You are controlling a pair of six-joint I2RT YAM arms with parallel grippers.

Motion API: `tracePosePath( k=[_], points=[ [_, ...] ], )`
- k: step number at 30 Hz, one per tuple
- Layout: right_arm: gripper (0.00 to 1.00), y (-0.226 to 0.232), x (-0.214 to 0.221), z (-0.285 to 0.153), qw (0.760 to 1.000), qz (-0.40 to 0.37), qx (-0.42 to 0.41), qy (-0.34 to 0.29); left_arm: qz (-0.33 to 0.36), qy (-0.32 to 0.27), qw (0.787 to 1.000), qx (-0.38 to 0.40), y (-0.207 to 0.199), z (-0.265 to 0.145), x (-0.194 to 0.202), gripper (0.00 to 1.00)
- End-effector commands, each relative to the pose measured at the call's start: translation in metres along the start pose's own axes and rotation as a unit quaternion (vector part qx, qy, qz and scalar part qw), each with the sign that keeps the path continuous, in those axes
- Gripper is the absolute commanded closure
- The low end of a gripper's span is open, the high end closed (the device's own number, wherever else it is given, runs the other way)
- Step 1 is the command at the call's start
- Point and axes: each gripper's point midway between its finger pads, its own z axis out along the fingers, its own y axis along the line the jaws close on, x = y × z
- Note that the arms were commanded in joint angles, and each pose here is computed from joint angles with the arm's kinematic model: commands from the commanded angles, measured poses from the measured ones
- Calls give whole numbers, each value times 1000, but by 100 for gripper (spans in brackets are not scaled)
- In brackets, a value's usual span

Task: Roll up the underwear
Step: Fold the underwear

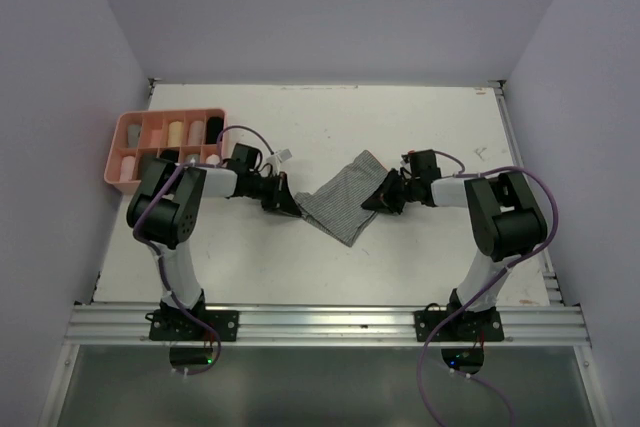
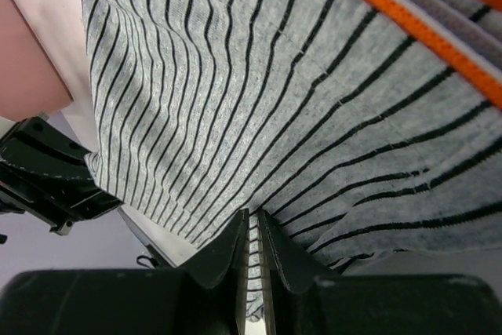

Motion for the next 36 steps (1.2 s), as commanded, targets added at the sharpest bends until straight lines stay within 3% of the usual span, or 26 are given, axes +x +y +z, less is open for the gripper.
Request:
tracePosePath(
  k=[1, 6, 15, 22, 25, 29, 36],
  points=[
    [85, -84, 19, -9, 987, 18, 161, 15, 30, -7, 998, -56, 19, -15, -10, 100],
    [86, -94, 21, -15, 983, 2, 179, 35, 58, -13, 987, -150, 43, -33, -12, 100],
    [87, -107, 38, -18, 979, -19, 187, 75, 81, -8, 969, -232, 70, -45, -10, 100],
    [80, -77, 43, -15, 986, -44, 121, 108, 112, 5, 981, -158, 40, -29, -5, 99],
    [71, -56, 39, -18, 989, -48, 93, 101, 142, 8, 980, -141, 23, -21, -4, 98],
    [68, -13, 25, -29, 995, -62, 45, 68, 165, 16, 977, -135, 10, -12, 1, 96],
    [69, 30, 27, -46, 995, -90, 25, 44, 143, 25, 978, -147, 16, -8, 7, 96]
  ],
)
